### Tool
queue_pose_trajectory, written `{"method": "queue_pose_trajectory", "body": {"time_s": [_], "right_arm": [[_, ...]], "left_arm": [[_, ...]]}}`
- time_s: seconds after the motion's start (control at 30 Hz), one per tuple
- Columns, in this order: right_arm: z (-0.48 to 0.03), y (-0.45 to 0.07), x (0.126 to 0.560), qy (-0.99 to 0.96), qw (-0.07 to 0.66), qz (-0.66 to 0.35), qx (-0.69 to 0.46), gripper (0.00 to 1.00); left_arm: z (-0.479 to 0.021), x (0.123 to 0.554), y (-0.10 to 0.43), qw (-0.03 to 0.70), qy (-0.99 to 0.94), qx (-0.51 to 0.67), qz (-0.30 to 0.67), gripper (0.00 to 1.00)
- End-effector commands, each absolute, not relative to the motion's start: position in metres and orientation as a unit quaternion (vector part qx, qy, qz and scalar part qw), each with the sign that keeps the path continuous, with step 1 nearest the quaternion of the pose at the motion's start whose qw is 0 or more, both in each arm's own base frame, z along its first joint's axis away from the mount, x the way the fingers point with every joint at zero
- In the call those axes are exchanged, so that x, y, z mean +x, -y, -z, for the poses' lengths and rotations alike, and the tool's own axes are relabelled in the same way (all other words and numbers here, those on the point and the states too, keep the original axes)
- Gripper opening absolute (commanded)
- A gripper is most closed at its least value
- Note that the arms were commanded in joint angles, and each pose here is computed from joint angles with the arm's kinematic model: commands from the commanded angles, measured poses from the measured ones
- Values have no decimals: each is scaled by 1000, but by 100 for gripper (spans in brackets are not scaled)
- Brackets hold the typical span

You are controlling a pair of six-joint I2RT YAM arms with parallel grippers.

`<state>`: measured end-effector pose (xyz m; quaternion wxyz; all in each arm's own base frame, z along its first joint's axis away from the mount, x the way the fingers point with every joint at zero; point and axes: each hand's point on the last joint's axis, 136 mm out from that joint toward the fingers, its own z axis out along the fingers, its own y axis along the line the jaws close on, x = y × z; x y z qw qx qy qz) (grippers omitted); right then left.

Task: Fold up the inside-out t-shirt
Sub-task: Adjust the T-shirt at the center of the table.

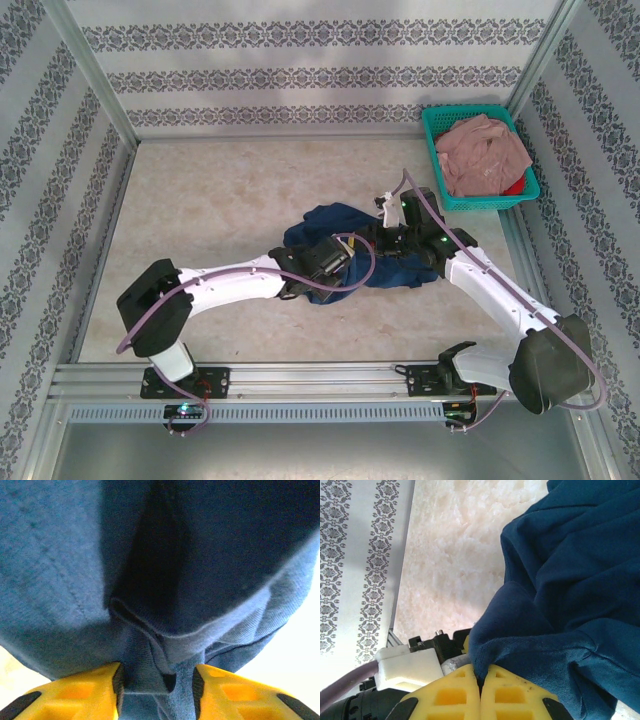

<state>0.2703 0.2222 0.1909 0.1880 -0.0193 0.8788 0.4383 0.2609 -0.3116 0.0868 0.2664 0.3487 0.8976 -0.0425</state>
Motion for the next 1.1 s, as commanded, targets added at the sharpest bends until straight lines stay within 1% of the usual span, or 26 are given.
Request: {"method": "queue_pose_trajectory", "body": {"time_s": [0.0,0.07,0.23,0.33,0.4,0.57,0.77,0.9,0.97,1.07], "right_arm": [[-205,-222,271,-870,202,-449,-25,0],[-204,-222,270,-871,200,-448,-24,0],[-206,-219,271,-871,205,-446,-23,0],[-209,-219,272,-870,208,-447,-25,0],[-211,-219,272,-869,210,-446,-27,0],[-218,-218,273,-868,220,-445,-30,0],[-235,-210,278,-865,244,-438,-31,0],[-257,-183,289,-859,292,-421,-8,0],[-276,-165,296,-845,331,-420,16,0],[-302,-156,298,-824,372,-426,18,0]], "left_arm": [[-102,275,317,303,-886,350,38,34],[-105,275,317,306,-884,350,43,27],[-117,266,316,306,-880,358,68,16],[-127,258,314,304,-876,362,94,6],[-135,253,314,302,-873,366,112,3],[-156,236,314,297,-861,376,171,0],[-188,236,302,316,-851,364,207,0],[-215,248,278,355,-850,334,200,0],[-232,255,263,382,-848,313,193,0],[-248,257,251,407,-838,312,184,0]]}}
